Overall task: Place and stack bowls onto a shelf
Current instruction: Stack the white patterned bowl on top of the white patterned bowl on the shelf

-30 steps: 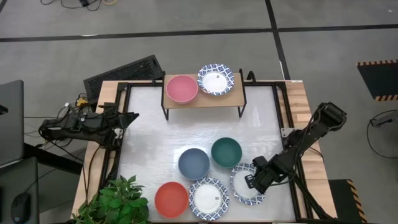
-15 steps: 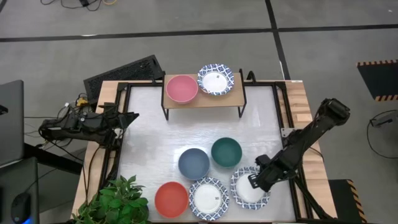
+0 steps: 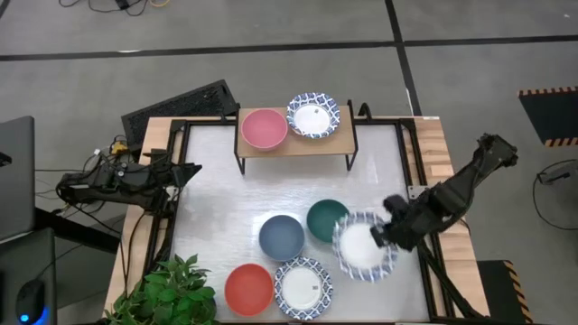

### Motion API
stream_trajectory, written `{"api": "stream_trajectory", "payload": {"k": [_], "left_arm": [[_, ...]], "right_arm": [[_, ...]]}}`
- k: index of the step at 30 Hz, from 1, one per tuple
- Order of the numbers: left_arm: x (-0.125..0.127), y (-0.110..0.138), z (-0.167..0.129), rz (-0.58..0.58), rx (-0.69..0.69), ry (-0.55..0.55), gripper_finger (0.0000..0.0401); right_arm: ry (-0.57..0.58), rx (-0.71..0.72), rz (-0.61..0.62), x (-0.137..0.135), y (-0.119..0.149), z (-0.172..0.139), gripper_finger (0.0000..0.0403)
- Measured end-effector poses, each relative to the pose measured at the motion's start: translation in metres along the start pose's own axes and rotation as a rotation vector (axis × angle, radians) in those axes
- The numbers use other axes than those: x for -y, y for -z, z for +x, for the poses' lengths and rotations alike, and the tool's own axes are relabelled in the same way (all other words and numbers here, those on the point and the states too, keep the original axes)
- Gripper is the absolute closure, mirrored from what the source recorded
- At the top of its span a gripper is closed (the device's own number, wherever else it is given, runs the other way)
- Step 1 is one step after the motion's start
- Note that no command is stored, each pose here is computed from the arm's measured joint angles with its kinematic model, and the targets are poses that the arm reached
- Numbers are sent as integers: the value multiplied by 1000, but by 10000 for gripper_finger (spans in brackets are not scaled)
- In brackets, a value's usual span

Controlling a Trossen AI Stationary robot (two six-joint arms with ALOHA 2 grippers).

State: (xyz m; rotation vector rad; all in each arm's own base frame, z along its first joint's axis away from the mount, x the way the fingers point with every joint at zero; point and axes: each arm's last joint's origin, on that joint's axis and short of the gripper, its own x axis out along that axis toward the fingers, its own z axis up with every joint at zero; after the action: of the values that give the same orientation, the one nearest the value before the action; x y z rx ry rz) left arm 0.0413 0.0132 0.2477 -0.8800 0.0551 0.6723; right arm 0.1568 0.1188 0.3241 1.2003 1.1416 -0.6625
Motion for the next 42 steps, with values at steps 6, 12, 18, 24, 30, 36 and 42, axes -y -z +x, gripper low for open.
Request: {"api": "stream_trajectory", "payload": {"k": [6,12,18,24,30,36,42], "left_arm": [[0,0,0,14,-2,-3,99],[0,0,0,14,-2,-3,99],[0,0,0,14,-2,-3,99],[0,0,0,20,-1,-3,99],[-1,-1,0,38,23,-17,99],[-1,-1,0,37,28,-20,99],[-1,-1,0,38,27,-22,99]], "right_arm": [[-96,241,-34,-15,-46,-32,383],[-97,400,-143,-22,-103,-51,383],[-122,537,-185,-14,-163,-71,383],[-221,659,-174,-1,-220,-87,383],[-310,686,-139,9,-279,-83,383],[-352,653,-118,13,-331,-69,383],[-270,606,-76,18,-371,-62,383]]}}
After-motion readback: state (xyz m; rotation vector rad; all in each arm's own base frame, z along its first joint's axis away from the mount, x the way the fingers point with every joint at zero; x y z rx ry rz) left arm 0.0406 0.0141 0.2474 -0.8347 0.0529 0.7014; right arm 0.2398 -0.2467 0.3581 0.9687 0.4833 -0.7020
